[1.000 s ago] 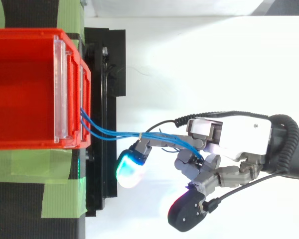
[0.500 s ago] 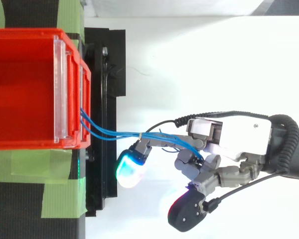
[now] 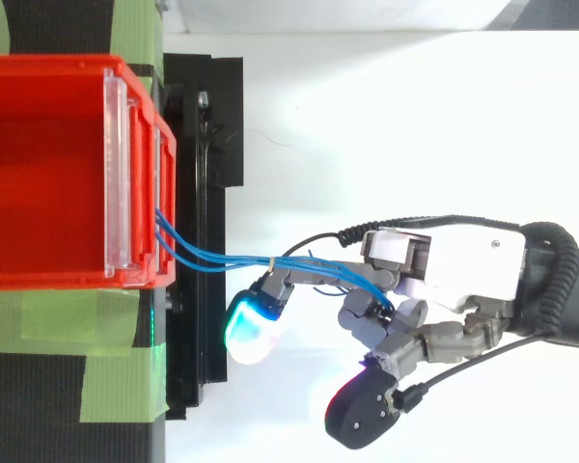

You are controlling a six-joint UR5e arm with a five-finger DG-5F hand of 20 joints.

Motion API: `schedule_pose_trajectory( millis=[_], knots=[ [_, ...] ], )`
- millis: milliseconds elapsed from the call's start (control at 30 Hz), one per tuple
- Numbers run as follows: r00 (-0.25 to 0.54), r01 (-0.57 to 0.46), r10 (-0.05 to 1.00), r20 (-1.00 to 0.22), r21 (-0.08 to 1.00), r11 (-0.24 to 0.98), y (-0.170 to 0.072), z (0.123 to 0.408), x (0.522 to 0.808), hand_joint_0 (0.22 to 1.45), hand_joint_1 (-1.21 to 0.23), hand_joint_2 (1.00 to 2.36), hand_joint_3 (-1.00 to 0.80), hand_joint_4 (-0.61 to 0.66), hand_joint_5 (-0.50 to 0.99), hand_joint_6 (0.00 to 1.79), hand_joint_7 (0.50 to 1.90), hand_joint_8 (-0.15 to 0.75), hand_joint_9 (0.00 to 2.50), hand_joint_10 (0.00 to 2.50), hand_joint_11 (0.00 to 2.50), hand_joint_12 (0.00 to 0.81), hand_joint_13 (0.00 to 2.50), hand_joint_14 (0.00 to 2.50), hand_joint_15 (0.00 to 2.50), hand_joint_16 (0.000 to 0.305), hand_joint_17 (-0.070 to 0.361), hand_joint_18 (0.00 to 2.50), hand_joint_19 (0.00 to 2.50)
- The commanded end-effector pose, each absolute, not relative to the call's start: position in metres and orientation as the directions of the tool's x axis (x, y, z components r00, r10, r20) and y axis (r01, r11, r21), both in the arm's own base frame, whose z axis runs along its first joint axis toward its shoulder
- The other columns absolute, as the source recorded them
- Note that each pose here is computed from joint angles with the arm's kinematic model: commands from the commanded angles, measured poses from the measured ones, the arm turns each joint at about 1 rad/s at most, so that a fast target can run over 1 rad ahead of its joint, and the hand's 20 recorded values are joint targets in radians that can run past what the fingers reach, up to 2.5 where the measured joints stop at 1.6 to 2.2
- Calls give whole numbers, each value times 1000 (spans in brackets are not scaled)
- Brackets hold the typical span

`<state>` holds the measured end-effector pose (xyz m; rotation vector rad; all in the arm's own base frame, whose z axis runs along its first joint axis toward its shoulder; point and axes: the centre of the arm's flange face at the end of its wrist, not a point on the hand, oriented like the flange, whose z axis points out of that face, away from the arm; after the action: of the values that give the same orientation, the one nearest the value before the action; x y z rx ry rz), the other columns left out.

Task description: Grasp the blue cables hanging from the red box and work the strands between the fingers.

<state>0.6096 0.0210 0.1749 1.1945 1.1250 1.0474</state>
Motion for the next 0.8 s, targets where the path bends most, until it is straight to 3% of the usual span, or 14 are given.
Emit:
schedule_pose_trajectory(
  millis=[0,767],
  knots=[
    [147,-16,985,-86,996,90,21,175,610,768,-558,1000,-980,284,81,6,1137,559,1344,2500,2500,695,1730,2500,1918,207,155,1966,725],
    [147,-16,985,-86,996,90,21,175,610,771,-557,1001,-983,288,80,7,1140,554,1341,2500,2500,685,1715,2500,1933,205,153,1962,718]
  ],
)
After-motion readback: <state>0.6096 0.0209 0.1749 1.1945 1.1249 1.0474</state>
